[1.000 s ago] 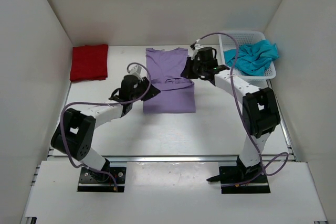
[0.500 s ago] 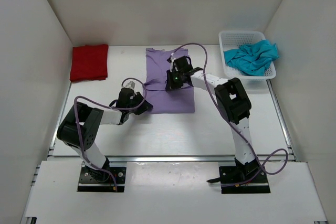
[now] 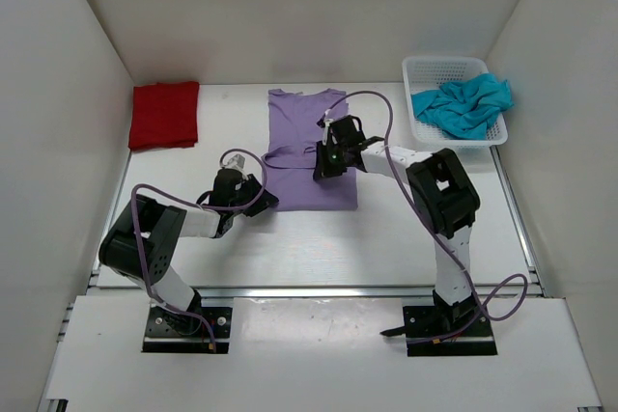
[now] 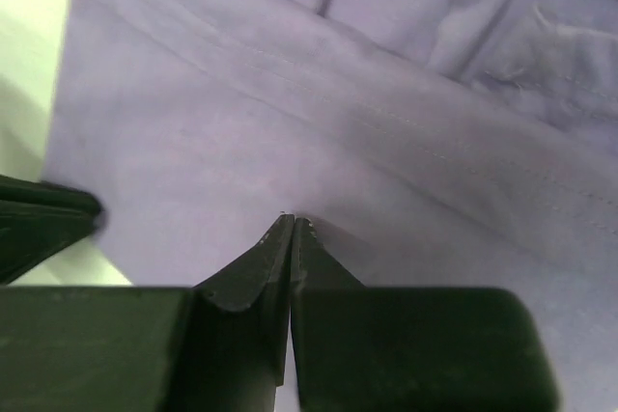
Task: Fold and stack the t-shirts
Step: Fold the folded rectangular tshirt in 1/3 of the way
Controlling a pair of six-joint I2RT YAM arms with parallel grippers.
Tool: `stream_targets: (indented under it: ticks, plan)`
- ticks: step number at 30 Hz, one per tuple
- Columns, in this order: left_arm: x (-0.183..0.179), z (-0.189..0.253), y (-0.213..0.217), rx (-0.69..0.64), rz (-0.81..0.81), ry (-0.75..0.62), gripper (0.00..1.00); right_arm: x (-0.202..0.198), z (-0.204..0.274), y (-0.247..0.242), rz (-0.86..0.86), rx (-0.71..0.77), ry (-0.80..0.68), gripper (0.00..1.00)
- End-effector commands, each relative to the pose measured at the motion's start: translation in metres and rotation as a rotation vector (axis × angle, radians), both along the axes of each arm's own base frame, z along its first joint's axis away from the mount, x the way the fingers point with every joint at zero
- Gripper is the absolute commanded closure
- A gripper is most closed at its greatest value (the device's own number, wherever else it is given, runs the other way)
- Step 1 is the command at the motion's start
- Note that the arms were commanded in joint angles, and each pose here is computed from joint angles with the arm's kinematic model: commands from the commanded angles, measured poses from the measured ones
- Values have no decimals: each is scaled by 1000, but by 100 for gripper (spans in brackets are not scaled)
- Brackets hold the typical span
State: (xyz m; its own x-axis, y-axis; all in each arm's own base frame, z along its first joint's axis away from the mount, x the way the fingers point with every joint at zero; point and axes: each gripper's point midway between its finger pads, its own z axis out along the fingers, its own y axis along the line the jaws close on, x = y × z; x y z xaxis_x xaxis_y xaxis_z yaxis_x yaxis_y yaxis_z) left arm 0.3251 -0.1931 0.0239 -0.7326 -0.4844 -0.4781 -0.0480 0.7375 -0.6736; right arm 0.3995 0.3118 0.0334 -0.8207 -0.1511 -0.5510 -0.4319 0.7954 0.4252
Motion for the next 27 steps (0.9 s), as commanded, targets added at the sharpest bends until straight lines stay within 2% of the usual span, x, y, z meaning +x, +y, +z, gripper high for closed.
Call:
stream_targets:
  ticks: [1, 4, 11, 13, 18, 21, 24, 27]
  plan:
    - [0, 10, -1, 13, -10, -30, 71, 14, 35, 6, -11, 88, -82, 100]
    - [0, 7, -1, 2, -15, -13, 72, 11, 9, 7, -6, 65, -23, 100]
    - [-10, -5, 11, 26, 4, 14, 72, 49, 0, 5, -47, 55, -56, 100]
    - [-10, -3, 12, 28, 6, 7, 72, 62, 5, 7, -57, 58, -85, 100]
    - [-14, -2, 18, 38, 6, 11, 72, 130, 42, -8, -176, 61, -239, 100]
    - [-13, 3, 22, 43, 19, -3, 73, 159, 66, -14, -210, 61, -274, 100]
    - [-9, 20, 23, 26, 31, -37, 72, 154, 95, -18, -183, 42, -286, 100]
    - [1, 39, 20, 20, 38, -82, 71, 120, 117, -16, -135, 43, -294, 100]
